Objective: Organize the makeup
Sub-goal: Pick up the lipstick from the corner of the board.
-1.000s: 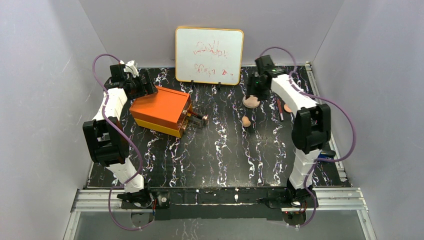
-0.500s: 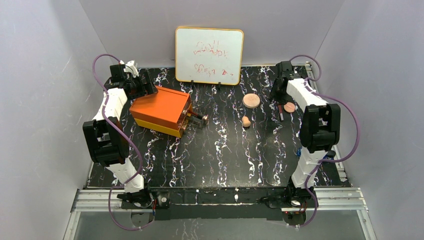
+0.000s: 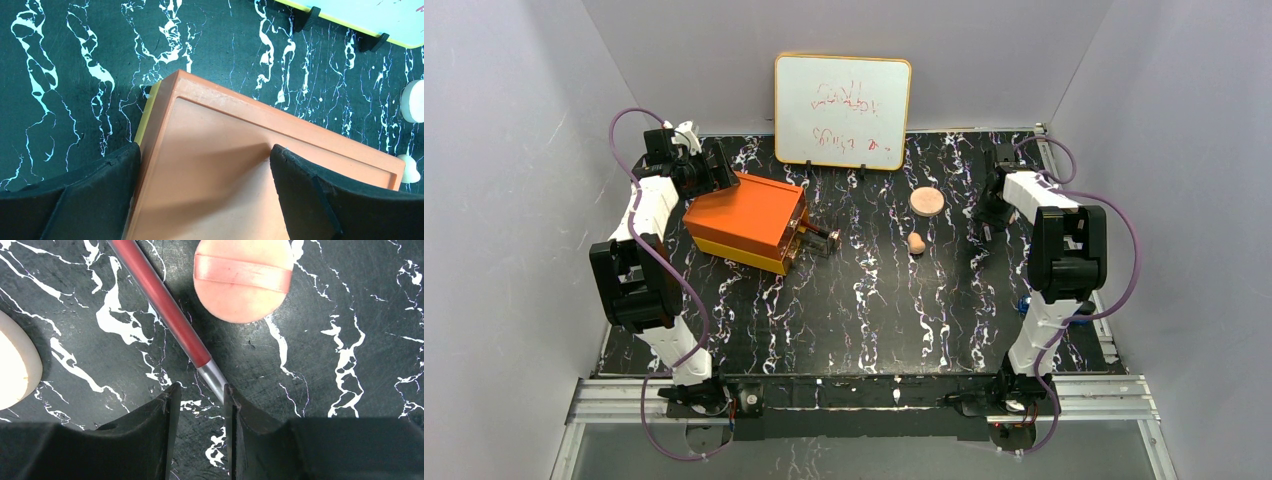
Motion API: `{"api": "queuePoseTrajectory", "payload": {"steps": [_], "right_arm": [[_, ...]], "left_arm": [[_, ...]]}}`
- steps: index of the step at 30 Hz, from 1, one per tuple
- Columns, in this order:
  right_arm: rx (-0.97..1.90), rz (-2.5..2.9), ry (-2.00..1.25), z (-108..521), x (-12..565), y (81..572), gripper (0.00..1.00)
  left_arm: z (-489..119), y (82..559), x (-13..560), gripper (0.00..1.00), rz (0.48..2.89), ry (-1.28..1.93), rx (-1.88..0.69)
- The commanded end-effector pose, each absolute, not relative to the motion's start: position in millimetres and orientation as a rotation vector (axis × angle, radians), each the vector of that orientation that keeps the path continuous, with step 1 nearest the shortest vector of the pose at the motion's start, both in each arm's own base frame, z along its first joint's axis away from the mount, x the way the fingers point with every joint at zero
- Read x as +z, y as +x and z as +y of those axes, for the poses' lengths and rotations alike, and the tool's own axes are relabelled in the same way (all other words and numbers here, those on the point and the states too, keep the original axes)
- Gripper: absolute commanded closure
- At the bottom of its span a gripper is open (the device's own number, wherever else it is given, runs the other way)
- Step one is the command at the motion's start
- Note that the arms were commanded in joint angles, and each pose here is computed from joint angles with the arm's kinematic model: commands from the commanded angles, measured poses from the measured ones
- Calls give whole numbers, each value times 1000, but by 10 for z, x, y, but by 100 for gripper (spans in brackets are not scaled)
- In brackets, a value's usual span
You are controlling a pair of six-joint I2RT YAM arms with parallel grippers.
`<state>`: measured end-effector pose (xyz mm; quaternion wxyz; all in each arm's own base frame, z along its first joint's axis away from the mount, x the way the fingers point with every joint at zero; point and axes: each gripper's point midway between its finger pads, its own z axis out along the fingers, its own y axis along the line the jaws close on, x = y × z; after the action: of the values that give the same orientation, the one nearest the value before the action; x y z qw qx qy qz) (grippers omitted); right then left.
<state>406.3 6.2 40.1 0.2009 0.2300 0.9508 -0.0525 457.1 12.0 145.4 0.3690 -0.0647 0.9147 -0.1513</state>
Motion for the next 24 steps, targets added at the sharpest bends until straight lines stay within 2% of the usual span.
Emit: {"api": "queuePoseTrajectory", "payload": {"steps": [1, 18, 20, 22, 24], "right_arm": [[-172, 2627, 664, -26, 359, 4107, 56], [-167, 2691, 629, -48, 36, 4034, 56], [-147, 2702, 622, -23, -4, 4013, 65], [-116, 2718, 611, 18, -42, 3983, 99], [-94, 2736, 605, 50, -74, 3936, 99]], "left_arm": [[34, 4029, 926, 5, 2618, -178, -384], [56, 4002, 899, 5, 2629, -181, -364], [59, 3997, 900, 5, 2630, -182, -363], [59, 3994, 896, 5, 2631, -182, -360], [60, 3993, 892, 5, 2632, -182, -358]]}}
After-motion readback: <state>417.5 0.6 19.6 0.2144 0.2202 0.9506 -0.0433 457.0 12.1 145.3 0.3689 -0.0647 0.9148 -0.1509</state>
